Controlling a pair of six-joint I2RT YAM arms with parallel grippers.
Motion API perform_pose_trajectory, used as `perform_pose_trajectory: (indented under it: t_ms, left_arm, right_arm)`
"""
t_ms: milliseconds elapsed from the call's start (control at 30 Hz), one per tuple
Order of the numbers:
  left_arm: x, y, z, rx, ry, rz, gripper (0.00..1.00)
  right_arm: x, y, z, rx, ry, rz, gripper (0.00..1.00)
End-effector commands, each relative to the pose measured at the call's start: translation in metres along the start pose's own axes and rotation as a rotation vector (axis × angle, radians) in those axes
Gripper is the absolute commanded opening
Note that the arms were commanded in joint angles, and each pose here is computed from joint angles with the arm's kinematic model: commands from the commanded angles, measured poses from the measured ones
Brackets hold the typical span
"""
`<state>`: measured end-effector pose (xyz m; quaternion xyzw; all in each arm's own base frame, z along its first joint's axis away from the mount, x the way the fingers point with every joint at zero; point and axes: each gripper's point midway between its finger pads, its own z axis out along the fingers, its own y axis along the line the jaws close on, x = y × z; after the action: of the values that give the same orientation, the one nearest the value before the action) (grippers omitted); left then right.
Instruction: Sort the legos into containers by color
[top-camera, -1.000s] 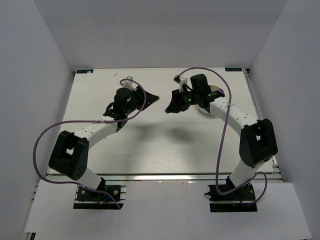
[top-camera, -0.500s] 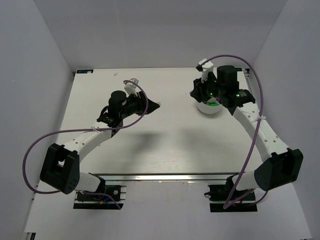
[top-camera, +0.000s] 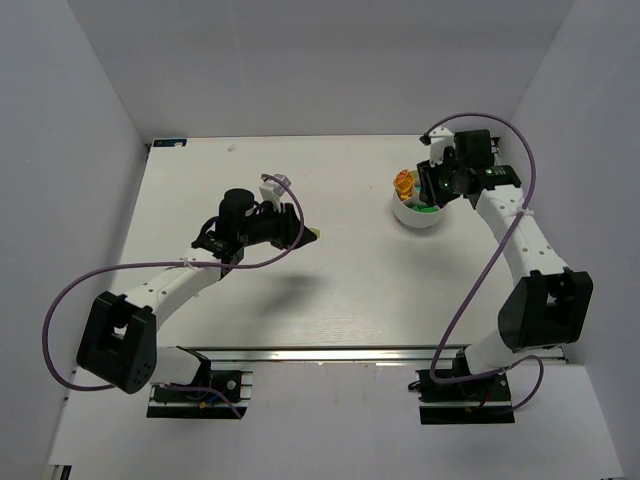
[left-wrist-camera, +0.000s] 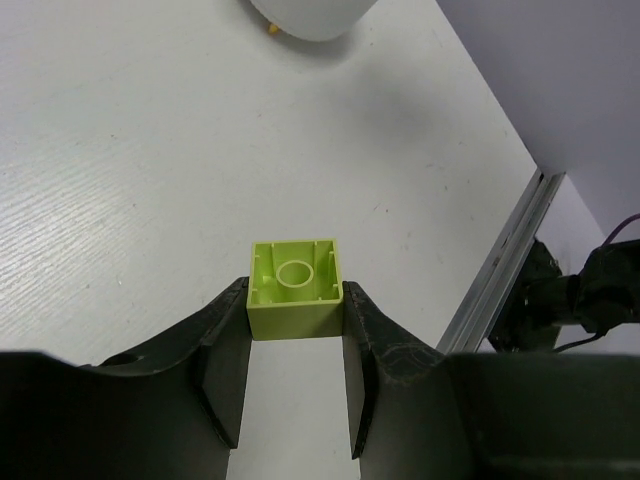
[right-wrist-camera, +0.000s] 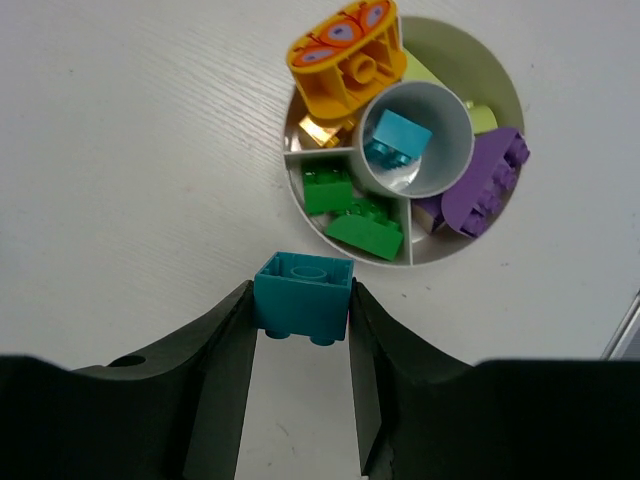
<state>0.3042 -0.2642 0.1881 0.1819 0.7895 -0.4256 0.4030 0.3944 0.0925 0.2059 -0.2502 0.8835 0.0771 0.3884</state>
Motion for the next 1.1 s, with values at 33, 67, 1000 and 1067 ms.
perform_pose_trajectory:
  t_ms: [33, 67, 1000, 1067]
  left_arm:
    - [0.000, -0.009, -0.012, 0.035, 0.000, 0.097, 0.00]
    - [0.001, -0.009, -0.012, 0.037, 0.004, 0.099, 0.00]
    - [-0.010, -0.024, -0.030, 0.052, -0.040, 0.169, 0.00]
    - [-0.010, -0.024, -0.030, 0.052, -0.040, 0.169, 0.00]
  right_arm:
    - [-0.024, -0.025, -0.018, 0.050, -0.036, 0.021, 0.00]
    - [-0.024, -0.028, -0.016, 0.053, -0.029, 0.029, 0.00]
    - [-0.005, -0.059, -0.011, 0.009, 0.133, 0.069, 0.00]
    - [-0.003, -0.060, -0.011, 0.009, 0.137, 0.070, 0.00]
